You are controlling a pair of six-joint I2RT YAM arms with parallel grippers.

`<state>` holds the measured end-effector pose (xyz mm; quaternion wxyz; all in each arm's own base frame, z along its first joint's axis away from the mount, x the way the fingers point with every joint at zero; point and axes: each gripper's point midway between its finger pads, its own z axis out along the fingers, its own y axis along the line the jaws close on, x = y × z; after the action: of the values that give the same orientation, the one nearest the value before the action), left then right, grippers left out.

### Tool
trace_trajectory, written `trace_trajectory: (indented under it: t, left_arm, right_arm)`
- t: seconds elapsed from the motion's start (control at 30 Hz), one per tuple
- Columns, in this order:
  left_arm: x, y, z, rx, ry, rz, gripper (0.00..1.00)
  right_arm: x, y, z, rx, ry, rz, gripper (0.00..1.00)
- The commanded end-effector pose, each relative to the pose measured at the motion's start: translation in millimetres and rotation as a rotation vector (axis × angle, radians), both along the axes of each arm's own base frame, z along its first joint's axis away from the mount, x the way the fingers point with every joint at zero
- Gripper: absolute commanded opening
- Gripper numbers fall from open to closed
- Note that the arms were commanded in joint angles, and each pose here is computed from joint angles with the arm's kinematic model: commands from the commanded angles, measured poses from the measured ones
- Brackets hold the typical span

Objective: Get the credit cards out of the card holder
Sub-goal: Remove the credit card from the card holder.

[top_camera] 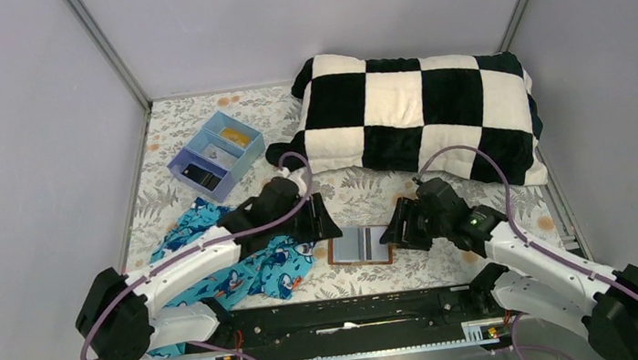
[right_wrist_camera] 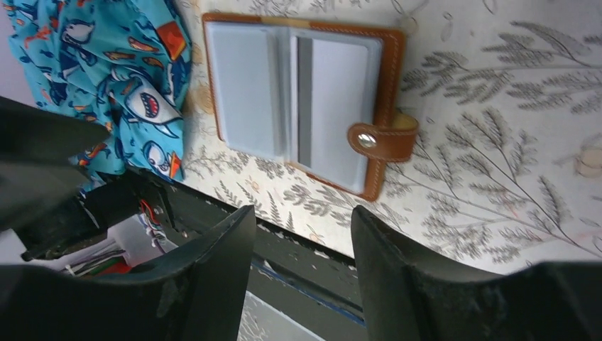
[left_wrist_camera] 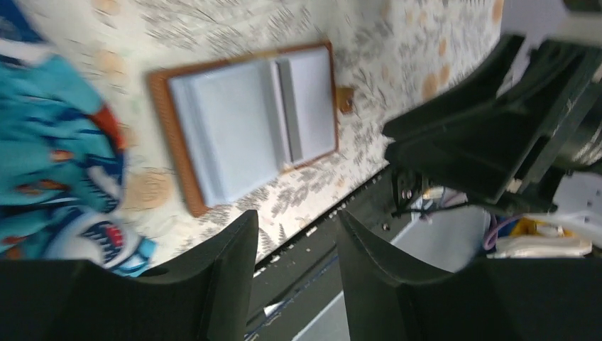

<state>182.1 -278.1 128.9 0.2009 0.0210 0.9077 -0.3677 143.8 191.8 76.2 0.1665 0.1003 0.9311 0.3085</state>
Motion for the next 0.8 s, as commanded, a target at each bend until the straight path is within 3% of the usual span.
trace_trajectory:
  t: [0.0, 0.53, 0.77]
  left_arm:
    - [-15, -42, 6, -0.139, 0.018, -0.094, 0.49]
    - [-8, -81, -37, -0.296, 0.118, -0.078, 0.45]
    - [-2, -85, -55, -0.225, 0.132, -0.087, 0.45]
  right_arm:
    - [21, 22, 10, 0.065, -0.062, -0.013, 0.58]
    - [33, 27, -39, -0.022, 0.0, -0.018, 0.43]
    - [33, 13, -48, -0.089, -0.006, -0.047, 0.43]
